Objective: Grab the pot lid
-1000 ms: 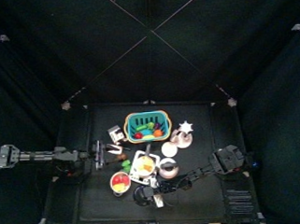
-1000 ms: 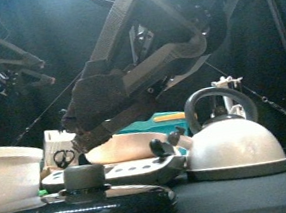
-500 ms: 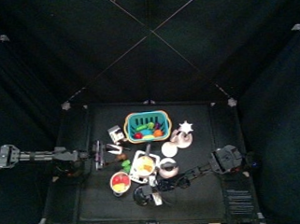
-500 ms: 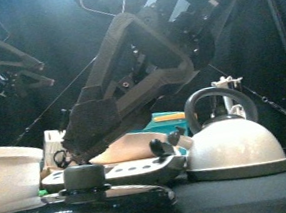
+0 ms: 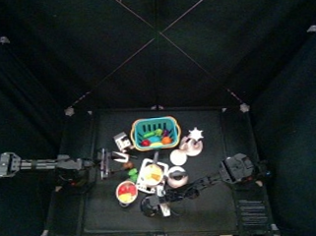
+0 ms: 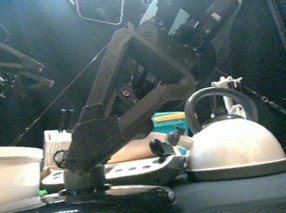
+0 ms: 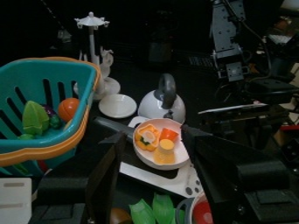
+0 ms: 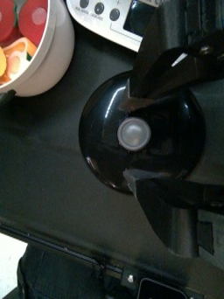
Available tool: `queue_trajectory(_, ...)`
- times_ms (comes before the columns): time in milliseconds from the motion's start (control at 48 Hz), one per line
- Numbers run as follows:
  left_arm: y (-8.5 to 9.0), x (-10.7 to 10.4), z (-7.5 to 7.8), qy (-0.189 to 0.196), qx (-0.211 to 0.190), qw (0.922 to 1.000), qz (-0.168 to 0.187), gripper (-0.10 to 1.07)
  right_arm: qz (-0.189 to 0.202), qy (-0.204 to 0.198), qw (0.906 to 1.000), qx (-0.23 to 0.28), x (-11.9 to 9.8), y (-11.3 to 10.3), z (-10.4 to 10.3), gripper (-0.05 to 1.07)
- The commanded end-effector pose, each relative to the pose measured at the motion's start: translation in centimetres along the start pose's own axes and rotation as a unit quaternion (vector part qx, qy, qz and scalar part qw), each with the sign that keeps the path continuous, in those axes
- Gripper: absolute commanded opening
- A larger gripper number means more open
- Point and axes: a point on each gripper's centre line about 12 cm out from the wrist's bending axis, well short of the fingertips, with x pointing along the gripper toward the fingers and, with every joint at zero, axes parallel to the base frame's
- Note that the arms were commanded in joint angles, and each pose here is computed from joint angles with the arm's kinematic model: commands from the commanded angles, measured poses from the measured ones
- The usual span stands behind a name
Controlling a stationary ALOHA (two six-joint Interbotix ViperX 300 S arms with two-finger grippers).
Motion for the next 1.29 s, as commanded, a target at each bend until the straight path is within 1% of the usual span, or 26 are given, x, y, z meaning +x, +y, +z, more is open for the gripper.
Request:
queue_trajectory(0, -0.1, 0.1, 0.5, -0.009, 0.0, 1.0, -0.003, 0.9, -0.001, -0.025, 0.9997, 0.003, -0.7, -0.2, 1.9, 0.73)
queue_trajectory(62, -0.1, 0.1, 0.5, -0.009, 0.0, 1.0, -0.003, 0.9, -0.002, -0.025, 0.9997, 0.004, -0.7, -0.3, 1.9, 0.66)
queue_trajectory(146, -0.1, 0.1, 0.5, -0.008, 0.0, 1.0, -0.002, 0.9, -0.003, -0.024, 0.9997, 0.004, -0.7, -0.4, 1.9, 0.6)
queue_trajectory(208, -0.1, 0.1, 0.5, -0.008, 0.0, 1.0, -0.002, 0.9, -0.004, -0.025, 0.9997, 0.005, -0.7, -0.6, 2.0, 0.58)
queue_trajectory(312, -0.1, 0.1, 0.4, -0.007, 0.0, 1.0, -0.002, 0.9, -0.003, -0.034, 0.9994, 0.0, -1.1, -0.5, 2.7, 0.58)
queue_trajectory(583, -0.1, 0.1, 0.4, -0.007, 0.001, 1.0, -0.002, 0.9, -0.003, -0.072, 0.9973, -0.016, -3.1, -0.8, 5.8, 0.58)
queue_trajectory(708, -0.1, 0.1, 0.4, -0.007, 0.001, 1.0, -0.001, 0.9, 0.0, -0.077, 0.9968, -0.02, -3.4, -0.9, 7.0, 0.58)
queue_trajectory(854, -0.1, 0.1, 0.3, -0.005, 0.001, 1.0, -0.002, 0.9, 0.001, -0.084, 0.9963, -0.016, -3.5, -1.7, 9.0, 0.58)
queue_trajectory(1000, -0.1, 0.1, 0.3, -0.004, 0.001, 1.0, -0.002, 0.89, -0.004, -0.087, 0.9961, -0.01, -3.5, -3.2, 10.7, 0.58)
queue_trajectory(1125, -0.1, 0.1, 0.1, -0.001, 0.001, 1.0, -0.001, 0.9, -0.011, -0.092, 0.9956, -0.015, -3.6, -4.1, 11.4, 0.58)
queue_trajectory(1271, -0.1, 0.1, 0.1, -0.001, 0.001, 1.0, -0.001, 0.9, -0.014, -0.087, 0.9958, -0.024, -3.5, -4.3, 11.1, 0.58)
